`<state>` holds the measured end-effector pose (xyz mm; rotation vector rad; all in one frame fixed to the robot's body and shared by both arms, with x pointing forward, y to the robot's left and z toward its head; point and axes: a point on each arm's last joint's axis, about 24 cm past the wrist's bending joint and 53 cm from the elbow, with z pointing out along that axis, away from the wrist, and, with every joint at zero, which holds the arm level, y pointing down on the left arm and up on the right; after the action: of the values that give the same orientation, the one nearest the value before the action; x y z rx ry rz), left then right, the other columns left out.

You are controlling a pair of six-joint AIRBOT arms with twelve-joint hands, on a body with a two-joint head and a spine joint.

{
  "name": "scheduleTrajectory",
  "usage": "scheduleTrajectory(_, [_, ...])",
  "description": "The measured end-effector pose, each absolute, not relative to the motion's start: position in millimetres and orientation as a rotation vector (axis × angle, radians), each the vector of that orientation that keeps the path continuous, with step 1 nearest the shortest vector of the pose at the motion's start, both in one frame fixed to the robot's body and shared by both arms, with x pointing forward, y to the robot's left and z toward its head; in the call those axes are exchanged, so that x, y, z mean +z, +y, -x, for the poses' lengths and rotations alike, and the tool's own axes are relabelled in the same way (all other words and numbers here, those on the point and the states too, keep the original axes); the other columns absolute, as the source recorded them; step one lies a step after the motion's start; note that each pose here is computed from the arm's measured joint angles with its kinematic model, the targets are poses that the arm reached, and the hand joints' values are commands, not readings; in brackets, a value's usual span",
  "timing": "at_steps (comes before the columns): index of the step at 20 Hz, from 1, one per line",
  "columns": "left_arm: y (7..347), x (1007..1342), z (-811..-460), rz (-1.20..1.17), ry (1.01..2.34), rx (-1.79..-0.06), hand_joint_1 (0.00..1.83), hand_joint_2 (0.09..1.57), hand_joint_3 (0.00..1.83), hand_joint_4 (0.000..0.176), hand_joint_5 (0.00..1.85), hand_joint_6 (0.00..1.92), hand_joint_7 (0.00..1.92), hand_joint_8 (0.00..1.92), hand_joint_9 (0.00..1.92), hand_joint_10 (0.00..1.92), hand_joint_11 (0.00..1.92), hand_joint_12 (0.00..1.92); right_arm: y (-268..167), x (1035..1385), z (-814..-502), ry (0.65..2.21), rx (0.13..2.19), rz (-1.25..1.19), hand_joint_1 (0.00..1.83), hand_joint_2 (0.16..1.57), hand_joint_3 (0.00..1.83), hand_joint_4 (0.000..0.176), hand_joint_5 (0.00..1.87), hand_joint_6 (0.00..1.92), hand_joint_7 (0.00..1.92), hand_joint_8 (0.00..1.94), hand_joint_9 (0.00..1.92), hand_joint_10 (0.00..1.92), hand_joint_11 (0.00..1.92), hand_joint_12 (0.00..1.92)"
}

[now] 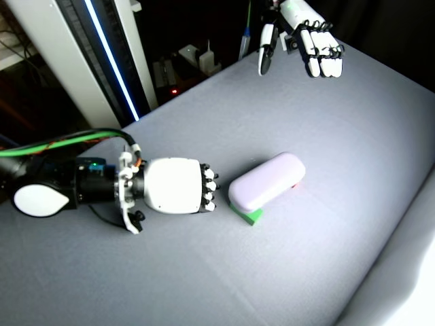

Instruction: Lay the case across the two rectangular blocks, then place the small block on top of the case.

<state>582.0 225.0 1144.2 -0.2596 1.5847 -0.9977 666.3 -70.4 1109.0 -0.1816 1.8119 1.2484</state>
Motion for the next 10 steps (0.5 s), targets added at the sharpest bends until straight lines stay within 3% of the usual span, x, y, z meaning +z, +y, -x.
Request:
scheduleTrajectory(1, [224.9, 1144.3, -581.9, 0.260, 1.584, -0.999, 0.80, 0.88, 0.00, 0.082, 0.21, 0.00, 0.17, 0.00, 0.19, 0.00, 0.00, 0.67, -71.7, 1114.4, -665.8, 1.801, 1.255, 0.179, 1.26, 1.07, 0.00, 0.000, 1.13, 0.57, 1.06, 1.04, 0.99, 0.77, 0.65, 1.46])
scheduleTrajectory(2, [225.0, 1144.1, -581.9, 0.260, 1.585, -0.998, 0.82, 0.88, 0.00, 0.070, 0.21, 0.00, 0.17, 0.00, 0.19, 0.00, 0.00, 0.68, -73.9, 1126.5, -664.9, 1.773, 1.271, 0.180, 1.26, 1.06, 0.00, 0.000, 1.11, 0.67, 1.13, 0.88, 1.05, 0.75, 0.77, 1.36])
scheduleTrajectory(4, [225.6, 1144.1, -582.2, 0.265, 1.584, -0.999, 0.82, 0.88, 0.00, 0.071, 0.21, 0.00, 0.16, 0.00, 0.19, 0.00, 0.00, 0.67, -81.7, 1159.3, -666.7, 1.682, 1.316, 0.168, 1.25, 1.06, 0.00, 0.000, 1.09, 0.73, 1.15, 0.80, 1.05, 0.66, 0.79, 1.29])
scheduleTrajectory(5, [225.5, 1144.0, -582.2, 0.265, 1.585, -0.999, 0.83, 0.88, 0.00, 0.066, 0.22, 0.00, 0.17, 0.00, 0.19, 0.00, 0.00, 0.69, -86.0, 1180.5, -670.1, 1.621, 1.340, 0.154, 1.36, 1.06, 0.00, 0.000, 1.03, 0.80, 1.15, 0.73, 1.00, 1.02, 0.75, 1.29])
scheduleTrajectory(6, [225.5, 1143.9, -582.2, 0.265, 1.585, -0.999, 0.83, 0.87, 0.00, 0.064, 0.22, 0.00, 0.18, 0.00, 0.20, 0.00, 0.00, 0.72, -87.7, 1197.3, -672.2, 1.574, 1.354, 0.156, 1.28, 1.07, 0.00, 0.000, 1.06, 0.74, 1.12, 0.89, 0.99, 0.94, 0.78, 1.35])
scheduleTrajectory(8, [224.9, 1144.0, -581.9, 0.263, 1.585, -1.001, 0.83, 0.88, 0.00, 0.078, 0.21, 0.00, 0.16, 0.00, 0.18, 0.00, 0.00, 0.64, -84.3, 1225.0, -674.0, 1.494, 1.377, 0.177, 1.27, 1.06, 0.00, 0.000, 1.08, 0.68, 1.14, 0.90, 1.09, 0.82, 0.82, 1.28])
scheduleTrajectory(9, [224.8, 1144.0, -581.8, 0.263, 1.585, -1.002, 0.84, 0.89, 0.00, 0.075, 0.21, 0.00, 0.16, 0.00, 0.18, 0.00, 0.00, 0.63, -82.1, 1235.5, -674.6, 1.463, 1.380, 0.191, 1.37, 1.05, 0.00, 0.000, 1.01, 0.82, 1.21, 0.62, 1.07, 0.97, 0.68, 1.20])
scheduleTrajectory(10, [224.3, 1142.8, -581.7, 0.268, 1.586, -1.004, 0.85, 0.89, 0.00, 0.077, 0.21, 0.00, 0.17, 0.00, 0.19, 0.00, 0.00, 0.66, -81.9, 1243.3, -676.9, 1.440, 1.379, 0.196, 1.39, 1.03, 0.00, 0.000, 1.04, 0.78, 1.26, 0.49, 1.13, 0.95, 0.71, 1.19])
